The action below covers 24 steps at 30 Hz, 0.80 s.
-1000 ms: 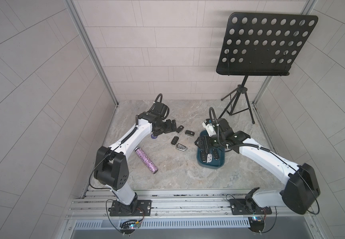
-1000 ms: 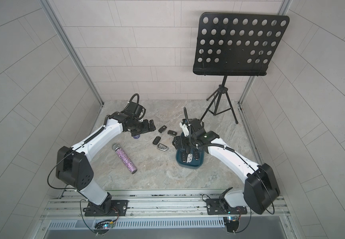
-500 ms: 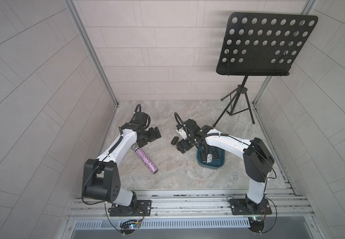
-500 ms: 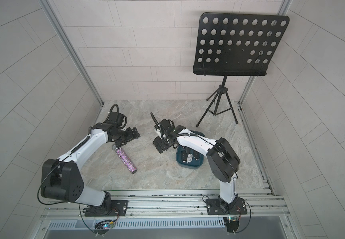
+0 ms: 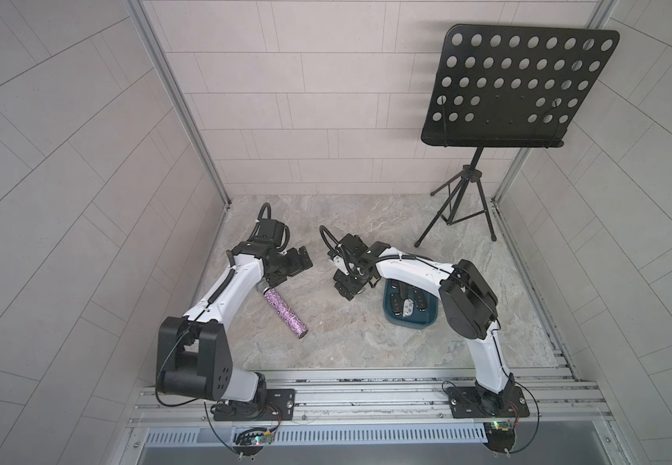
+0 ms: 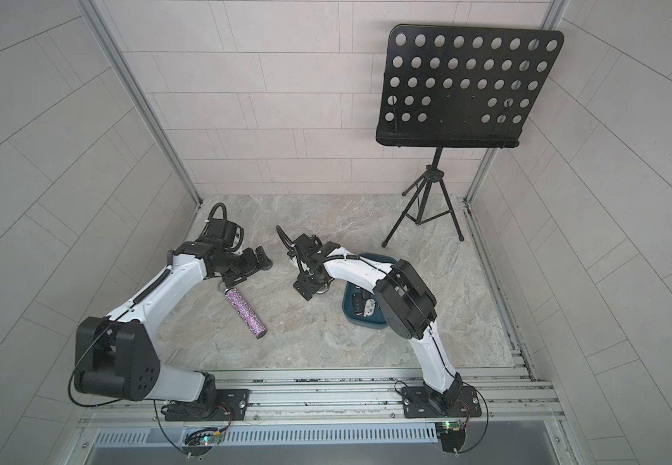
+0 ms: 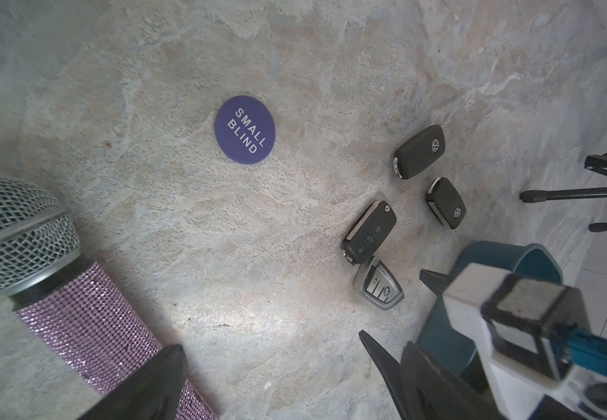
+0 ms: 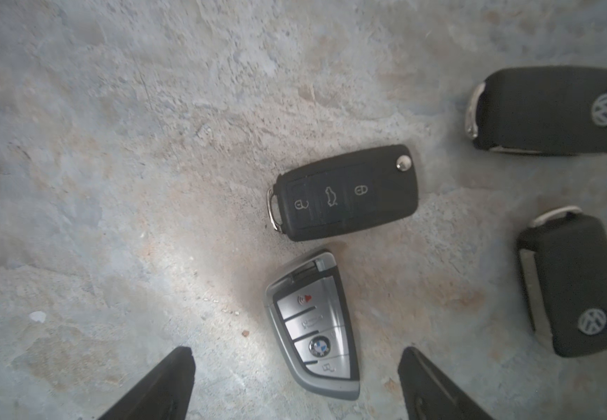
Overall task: Place the car key into the storage box
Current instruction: Pick up the car key from the center of the board.
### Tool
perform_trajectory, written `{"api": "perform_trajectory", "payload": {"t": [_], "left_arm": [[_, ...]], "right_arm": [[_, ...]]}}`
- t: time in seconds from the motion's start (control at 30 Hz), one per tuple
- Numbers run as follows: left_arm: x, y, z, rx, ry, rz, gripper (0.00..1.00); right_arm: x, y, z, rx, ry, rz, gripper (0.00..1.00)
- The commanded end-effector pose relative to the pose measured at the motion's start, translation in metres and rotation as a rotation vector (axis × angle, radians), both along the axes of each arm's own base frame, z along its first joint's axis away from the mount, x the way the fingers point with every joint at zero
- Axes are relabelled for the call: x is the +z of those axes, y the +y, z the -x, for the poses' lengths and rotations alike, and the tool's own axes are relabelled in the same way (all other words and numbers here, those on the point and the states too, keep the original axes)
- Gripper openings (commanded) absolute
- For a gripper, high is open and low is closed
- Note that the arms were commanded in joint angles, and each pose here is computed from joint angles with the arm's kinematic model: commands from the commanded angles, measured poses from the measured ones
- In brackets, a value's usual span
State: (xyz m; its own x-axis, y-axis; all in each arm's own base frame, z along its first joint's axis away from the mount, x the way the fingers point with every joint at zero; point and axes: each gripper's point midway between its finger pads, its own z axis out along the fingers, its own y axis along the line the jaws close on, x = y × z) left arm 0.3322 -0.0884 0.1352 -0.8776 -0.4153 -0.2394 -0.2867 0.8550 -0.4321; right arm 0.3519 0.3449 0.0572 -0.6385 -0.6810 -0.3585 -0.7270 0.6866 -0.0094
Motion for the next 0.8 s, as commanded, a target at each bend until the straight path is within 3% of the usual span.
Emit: {"api": "perform_trajectory", "payload": {"t": [0.0, 0.4, 0.77], "left_arm": [[0.007, 0.004, 0.005, -0.002, -0.005, -0.009, 1.00], [0.007, 0.003, 0.005, -0.008, -0.006, -0.004, 1.00], [0.003, 0.001, 0.005, -0.005, 0.003, 0.006, 1.00]], "right_arm": [[-0.010, -0.002, 0.001, 0.048, -0.003, 0.074, 0.90], [-0.034, -0.005, -0.003, 0.077, 0.003, 0.174, 0.76], [-0.041, -0.013, 0.003, 0.086, 0.013, 0.199, 0.45]]}}
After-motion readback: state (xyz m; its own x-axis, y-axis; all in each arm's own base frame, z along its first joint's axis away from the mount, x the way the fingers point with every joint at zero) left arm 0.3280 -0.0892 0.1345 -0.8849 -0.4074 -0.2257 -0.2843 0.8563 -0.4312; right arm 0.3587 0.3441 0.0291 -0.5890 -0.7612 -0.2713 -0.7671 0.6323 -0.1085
